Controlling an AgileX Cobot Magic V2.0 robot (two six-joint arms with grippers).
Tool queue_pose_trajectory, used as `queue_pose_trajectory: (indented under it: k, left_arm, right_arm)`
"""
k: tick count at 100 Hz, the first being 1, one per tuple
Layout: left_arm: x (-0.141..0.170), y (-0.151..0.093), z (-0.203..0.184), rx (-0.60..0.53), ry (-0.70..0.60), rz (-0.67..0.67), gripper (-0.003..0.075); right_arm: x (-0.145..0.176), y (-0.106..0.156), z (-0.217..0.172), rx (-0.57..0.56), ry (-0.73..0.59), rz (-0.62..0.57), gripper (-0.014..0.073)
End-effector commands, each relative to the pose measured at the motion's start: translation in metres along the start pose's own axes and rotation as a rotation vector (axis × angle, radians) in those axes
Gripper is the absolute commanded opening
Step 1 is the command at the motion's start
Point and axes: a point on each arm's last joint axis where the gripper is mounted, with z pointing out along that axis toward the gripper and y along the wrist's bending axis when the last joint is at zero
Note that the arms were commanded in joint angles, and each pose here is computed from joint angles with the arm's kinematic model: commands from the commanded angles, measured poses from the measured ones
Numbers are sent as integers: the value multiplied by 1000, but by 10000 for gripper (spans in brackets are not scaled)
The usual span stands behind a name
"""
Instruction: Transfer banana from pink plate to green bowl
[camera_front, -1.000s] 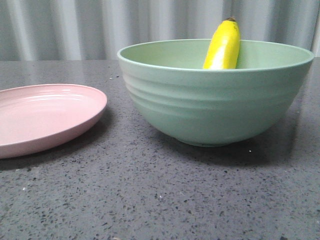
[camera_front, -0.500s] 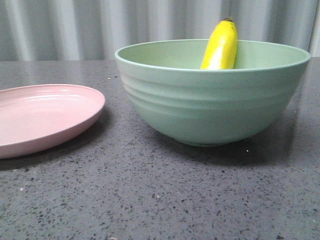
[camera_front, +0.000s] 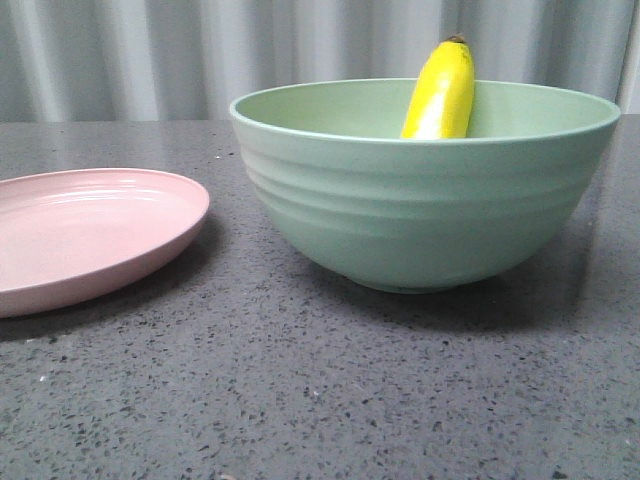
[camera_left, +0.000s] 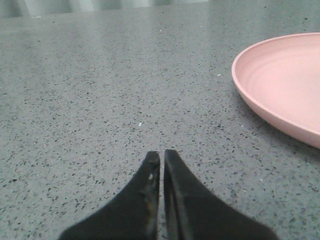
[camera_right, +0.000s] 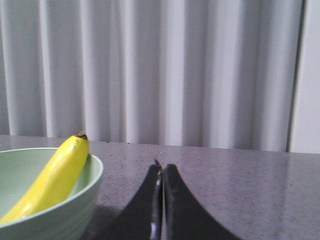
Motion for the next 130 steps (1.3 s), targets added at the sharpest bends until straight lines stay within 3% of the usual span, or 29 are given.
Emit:
queue_pose_trajectory:
  k: [1,26,75,130]
  left_arm:
    - [-3,0,-1,-4,-78,-12,-20]
    - [-3,0,-1,-4,-78,-12,-20]
    - [-3,0,-1,-4,-78,-12,-20]
    - [-3,0,-1,-4,-78,-12,-20]
  right_arm:
    - [3,-3,-4,51,-15,-18,-71]
    - [17,-13,-13,198,133,11,-71]
    - [47,-12,-29,217,464,31,-71]
    - [47,-12,-29,217,464,31,-71]
